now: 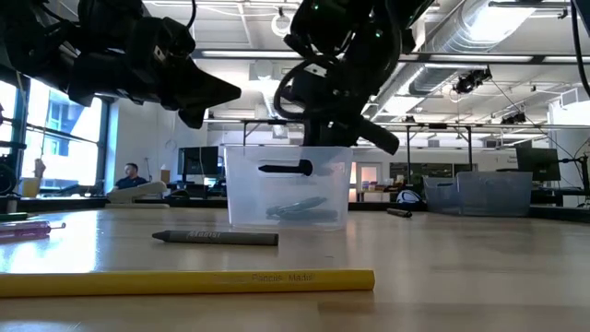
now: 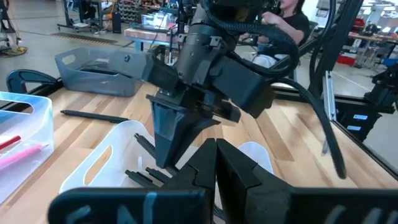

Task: Sort crayons/erasers/pens/pencils in bins
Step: Put the bottom right black pen into the bottom transparent bin, then put the yellow color pencil into the top transparent bin

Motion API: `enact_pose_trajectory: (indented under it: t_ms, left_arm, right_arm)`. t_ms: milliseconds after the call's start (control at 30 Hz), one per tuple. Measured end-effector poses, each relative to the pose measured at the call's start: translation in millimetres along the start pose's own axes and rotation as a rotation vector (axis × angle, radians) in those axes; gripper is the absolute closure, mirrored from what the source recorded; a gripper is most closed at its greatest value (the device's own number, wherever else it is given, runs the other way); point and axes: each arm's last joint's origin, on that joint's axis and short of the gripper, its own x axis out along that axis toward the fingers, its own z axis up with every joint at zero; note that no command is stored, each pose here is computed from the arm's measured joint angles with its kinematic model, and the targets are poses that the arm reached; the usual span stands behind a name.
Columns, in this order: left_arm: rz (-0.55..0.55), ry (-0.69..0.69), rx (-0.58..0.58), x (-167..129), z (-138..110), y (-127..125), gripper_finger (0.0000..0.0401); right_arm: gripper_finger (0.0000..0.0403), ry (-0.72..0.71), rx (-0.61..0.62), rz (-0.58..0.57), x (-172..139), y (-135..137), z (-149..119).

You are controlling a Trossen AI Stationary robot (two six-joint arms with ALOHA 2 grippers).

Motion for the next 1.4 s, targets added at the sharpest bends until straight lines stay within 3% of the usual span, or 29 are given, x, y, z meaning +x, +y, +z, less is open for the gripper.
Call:
enact_pose_trajectory:
  t_ms: [367,500,600,733,833,1133,1400]
  left_arm:
    - [0.018,-0.002,0.002,0,0,-3,0.0401]
    - [0.022,0.0,0.037,1,-1,-11,0.0401]
    - [0.046,0.025,0.061,1,-5,-17,0.0401]
    - [0.057,0.065,0.097,1,-10,-25,0.0401]
    - [0.053,0.064,0.102,1,-10,-28,0.0401]
    - [0.023,0.111,0.116,14,4,-54,0.0401]
    - [0.002,0.307,0.18,21,28,-118,0.0401]
  right_arm:
    - [0.0292,-0.01,0.071,-0.026,-7,2,15]
    - [0.0295,0.081,0.049,-0.16,-19,-2,29]
    - [0.0325,0.09,0.06,-0.197,-38,-3,36]
    - [0.0387,-0.09,0.235,-0.107,-68,1,31]
    - [0.0392,-0.231,0.359,-0.064,-77,13,20]
    - [0.0399,-0.673,0.578,-0.227,-100,78,-14]
    - [0.0402,-0.792,0.678,-0.345,-106,123,-41]
